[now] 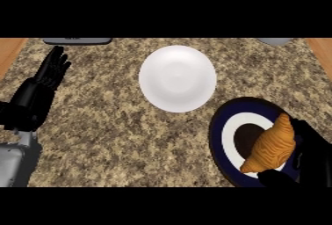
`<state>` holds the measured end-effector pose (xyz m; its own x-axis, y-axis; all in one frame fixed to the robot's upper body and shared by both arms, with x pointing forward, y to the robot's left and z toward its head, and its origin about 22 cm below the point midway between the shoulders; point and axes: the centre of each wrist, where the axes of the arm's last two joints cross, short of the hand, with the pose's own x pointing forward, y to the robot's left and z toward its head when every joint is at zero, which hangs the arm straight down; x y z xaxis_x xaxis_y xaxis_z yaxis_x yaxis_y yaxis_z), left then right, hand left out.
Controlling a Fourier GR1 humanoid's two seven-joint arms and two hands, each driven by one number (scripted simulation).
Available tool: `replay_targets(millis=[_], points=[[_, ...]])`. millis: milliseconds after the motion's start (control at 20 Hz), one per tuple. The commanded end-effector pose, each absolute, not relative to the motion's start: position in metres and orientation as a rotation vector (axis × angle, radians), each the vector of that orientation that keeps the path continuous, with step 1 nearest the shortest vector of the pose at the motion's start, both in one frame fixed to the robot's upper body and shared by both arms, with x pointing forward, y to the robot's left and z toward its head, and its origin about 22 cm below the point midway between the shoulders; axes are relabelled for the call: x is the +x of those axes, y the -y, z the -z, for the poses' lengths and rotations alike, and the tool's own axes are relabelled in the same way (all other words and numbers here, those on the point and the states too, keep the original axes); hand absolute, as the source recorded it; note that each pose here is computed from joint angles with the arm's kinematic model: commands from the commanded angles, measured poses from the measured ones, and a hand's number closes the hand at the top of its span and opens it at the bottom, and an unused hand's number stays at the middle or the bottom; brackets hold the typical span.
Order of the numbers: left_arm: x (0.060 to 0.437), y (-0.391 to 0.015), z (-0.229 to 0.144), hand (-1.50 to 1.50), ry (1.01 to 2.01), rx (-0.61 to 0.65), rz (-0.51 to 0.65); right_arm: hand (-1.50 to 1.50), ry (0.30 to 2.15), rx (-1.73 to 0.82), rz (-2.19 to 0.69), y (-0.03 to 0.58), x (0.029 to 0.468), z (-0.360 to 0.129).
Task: Pick the croissant from the plate and place it in the plate
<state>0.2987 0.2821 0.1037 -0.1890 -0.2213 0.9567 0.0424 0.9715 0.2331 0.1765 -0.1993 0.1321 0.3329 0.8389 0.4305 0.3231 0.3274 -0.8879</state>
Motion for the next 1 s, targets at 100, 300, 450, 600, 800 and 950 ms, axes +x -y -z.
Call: replay_targets(millis=[100,300,450,600,800,950], points=[[0.298,-0.276,-0.099,0.0,1.751,0.125,0.245,1.5,1.404,-1.145,-0.484,0.156,0.213,-0.162],[0.307,-0.272,-0.108,0.0,1.743,0.131,0.241,1.5,1.44,-1.102,-0.489,0.117,0.244,-0.174],[0.302,-0.279,-0.097,0.0,1.748,0.119,0.235,1.5,1.427,-1.081,-0.507,0.105,0.274,-0.182],[0.302,-0.277,-0.102,0.0,1.76,0.132,0.255,1.5,1.466,-1.038,-0.477,0.079,0.306,-0.187],[0.291,-0.301,-0.107,0.0,1.756,0.133,0.246,1.5,1.425,-0.978,-0.469,0.068,0.332,-0.184],[0.303,-0.277,-0.106,0.0,1.773,0.152,0.262,1.5,1.407,-0.964,-0.446,0.06,0.358,-0.16]])
